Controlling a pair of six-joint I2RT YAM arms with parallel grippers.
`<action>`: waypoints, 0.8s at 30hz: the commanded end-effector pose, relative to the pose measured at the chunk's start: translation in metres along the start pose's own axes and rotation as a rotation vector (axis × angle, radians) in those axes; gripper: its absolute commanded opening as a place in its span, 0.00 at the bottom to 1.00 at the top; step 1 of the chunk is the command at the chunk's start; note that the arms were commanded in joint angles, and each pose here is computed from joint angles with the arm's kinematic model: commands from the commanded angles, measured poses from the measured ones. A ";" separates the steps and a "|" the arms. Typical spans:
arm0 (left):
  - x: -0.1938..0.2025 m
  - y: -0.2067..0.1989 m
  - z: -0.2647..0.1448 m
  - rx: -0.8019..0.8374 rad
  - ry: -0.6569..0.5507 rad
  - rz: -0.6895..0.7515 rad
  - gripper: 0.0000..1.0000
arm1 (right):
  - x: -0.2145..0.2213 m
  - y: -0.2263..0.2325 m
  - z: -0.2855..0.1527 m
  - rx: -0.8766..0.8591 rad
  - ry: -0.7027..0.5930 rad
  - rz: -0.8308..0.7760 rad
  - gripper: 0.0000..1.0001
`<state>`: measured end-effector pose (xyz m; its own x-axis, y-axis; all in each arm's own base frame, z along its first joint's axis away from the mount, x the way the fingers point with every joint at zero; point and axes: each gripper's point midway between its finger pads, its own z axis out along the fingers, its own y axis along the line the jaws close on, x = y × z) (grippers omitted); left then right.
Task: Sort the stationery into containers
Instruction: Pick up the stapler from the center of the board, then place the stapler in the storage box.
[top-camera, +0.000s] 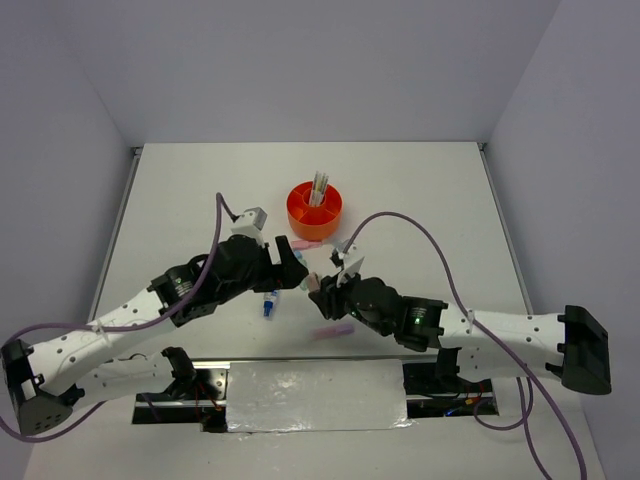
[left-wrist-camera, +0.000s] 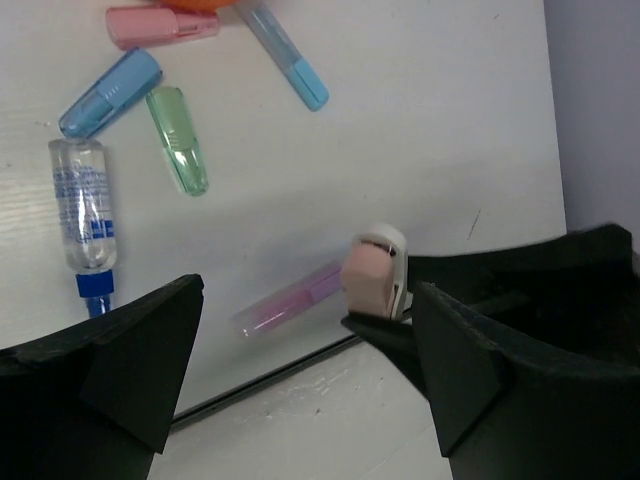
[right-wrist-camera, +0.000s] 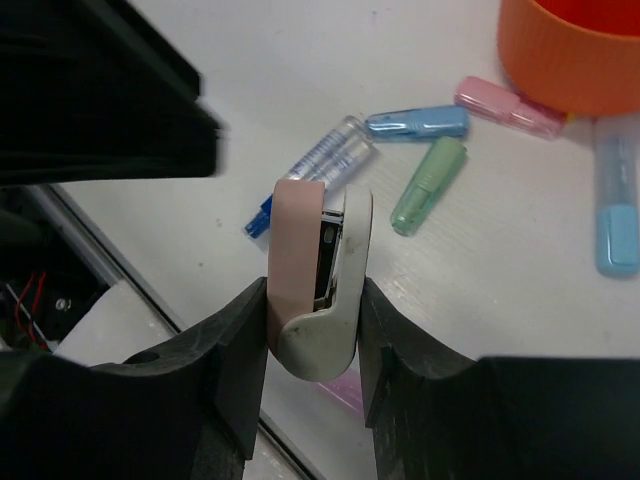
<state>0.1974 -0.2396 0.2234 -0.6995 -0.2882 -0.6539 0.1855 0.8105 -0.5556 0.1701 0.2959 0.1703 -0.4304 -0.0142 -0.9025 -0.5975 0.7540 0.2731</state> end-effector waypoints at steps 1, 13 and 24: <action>-0.012 -0.026 0.002 0.070 -0.015 -0.074 0.97 | -0.035 0.022 -0.002 -0.050 -0.131 -0.073 0.00; 0.005 -0.027 0.011 0.104 0.035 -0.107 0.80 | -0.047 0.039 0.007 -0.032 -0.164 -0.127 0.00; 0.010 -0.028 0.022 0.089 0.057 -0.106 0.31 | -0.059 0.056 0.001 -0.135 -0.215 -0.137 0.00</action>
<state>0.1957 -0.2686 0.2159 -0.7604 -0.3273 -0.5610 0.1575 0.7450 -0.6482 0.1655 0.3242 0.1889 -0.2614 -0.0940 -0.9607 -0.6897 0.7145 0.1177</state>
